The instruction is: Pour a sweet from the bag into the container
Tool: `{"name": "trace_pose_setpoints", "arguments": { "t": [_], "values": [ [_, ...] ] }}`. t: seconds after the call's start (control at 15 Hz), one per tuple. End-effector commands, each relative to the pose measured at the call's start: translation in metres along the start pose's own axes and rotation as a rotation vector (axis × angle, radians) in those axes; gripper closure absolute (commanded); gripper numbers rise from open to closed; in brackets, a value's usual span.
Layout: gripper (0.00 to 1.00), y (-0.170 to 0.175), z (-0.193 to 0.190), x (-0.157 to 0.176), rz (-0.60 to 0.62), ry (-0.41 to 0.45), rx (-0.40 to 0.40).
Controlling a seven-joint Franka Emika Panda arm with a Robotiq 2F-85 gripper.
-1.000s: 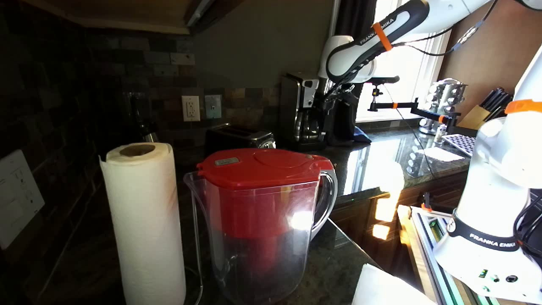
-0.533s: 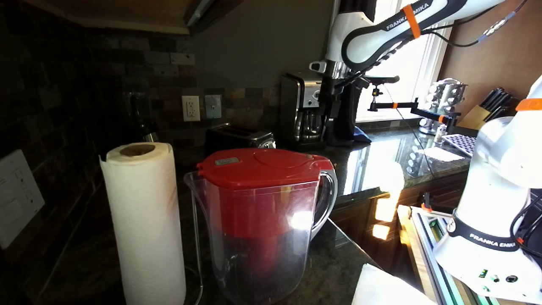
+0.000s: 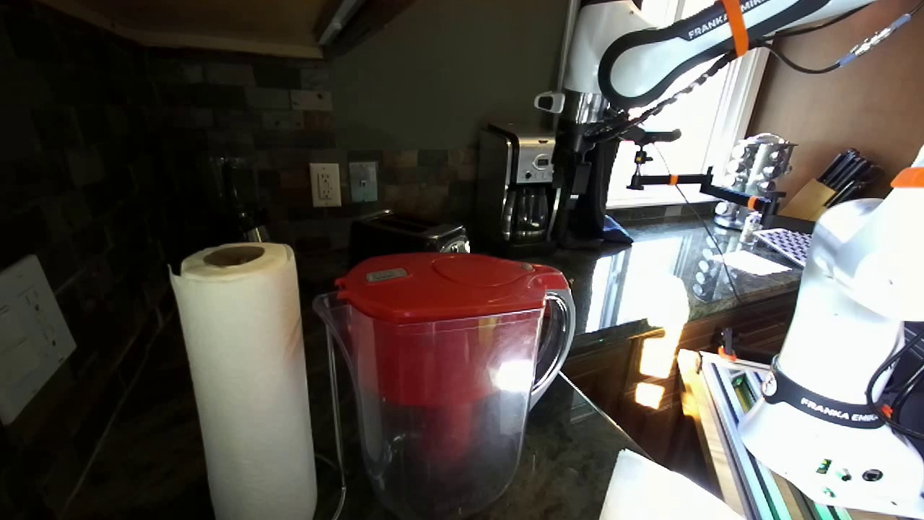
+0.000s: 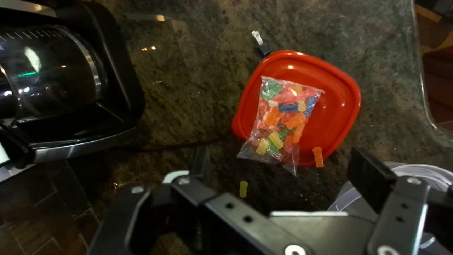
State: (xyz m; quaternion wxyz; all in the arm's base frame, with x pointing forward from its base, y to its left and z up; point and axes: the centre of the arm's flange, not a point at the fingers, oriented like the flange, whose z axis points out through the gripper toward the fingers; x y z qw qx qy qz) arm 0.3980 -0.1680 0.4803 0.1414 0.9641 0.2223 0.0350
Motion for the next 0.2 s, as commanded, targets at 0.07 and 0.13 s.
{"name": "trace_pose_setpoints", "arguments": {
  "t": [0.07, 0.13],
  "values": [
    [0.0, -0.0004, -0.0004, -0.0003, 0.001, 0.0, -0.001],
    [0.0, -0.0004, -0.0003, -0.0004, 0.001, 0.0, -0.001]
  ]
}}
